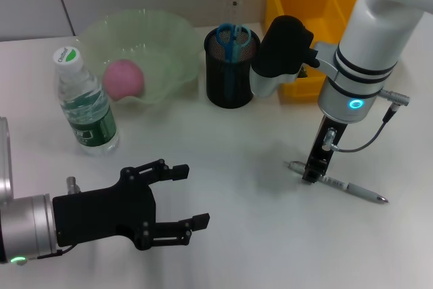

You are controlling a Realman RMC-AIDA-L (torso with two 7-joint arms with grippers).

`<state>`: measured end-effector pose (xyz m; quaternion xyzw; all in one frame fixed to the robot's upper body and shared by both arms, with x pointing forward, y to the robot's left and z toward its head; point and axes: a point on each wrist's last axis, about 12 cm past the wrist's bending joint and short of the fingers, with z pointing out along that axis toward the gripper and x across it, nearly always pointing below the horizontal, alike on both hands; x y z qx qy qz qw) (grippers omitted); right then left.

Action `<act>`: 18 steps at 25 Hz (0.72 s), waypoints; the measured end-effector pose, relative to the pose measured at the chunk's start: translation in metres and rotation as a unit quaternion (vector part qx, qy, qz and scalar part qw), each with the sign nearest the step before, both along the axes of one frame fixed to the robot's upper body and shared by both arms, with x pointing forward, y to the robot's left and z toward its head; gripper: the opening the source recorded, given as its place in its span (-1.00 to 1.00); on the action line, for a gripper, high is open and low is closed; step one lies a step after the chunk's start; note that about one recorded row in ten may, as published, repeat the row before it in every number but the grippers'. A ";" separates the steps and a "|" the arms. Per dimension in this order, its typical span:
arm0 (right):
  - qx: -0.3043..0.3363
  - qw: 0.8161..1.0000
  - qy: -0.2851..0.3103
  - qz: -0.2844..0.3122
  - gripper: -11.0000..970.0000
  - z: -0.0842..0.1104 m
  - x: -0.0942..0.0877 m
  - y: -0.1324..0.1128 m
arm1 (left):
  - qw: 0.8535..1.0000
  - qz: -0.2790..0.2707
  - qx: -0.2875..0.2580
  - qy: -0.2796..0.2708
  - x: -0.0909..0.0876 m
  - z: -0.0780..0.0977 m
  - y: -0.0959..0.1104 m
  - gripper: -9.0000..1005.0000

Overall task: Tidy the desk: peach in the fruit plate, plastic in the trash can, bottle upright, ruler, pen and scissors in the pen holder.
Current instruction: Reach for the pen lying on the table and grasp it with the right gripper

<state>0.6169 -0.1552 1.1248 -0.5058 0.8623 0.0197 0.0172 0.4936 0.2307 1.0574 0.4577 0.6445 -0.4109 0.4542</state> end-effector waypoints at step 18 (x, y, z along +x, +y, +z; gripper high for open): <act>-0.003 1.000 -0.001 -0.001 -0.38 0.000 0.000 0.002 | 1.000 -0.002 0.001 -0.001 0.000 0.000 0.000 0.74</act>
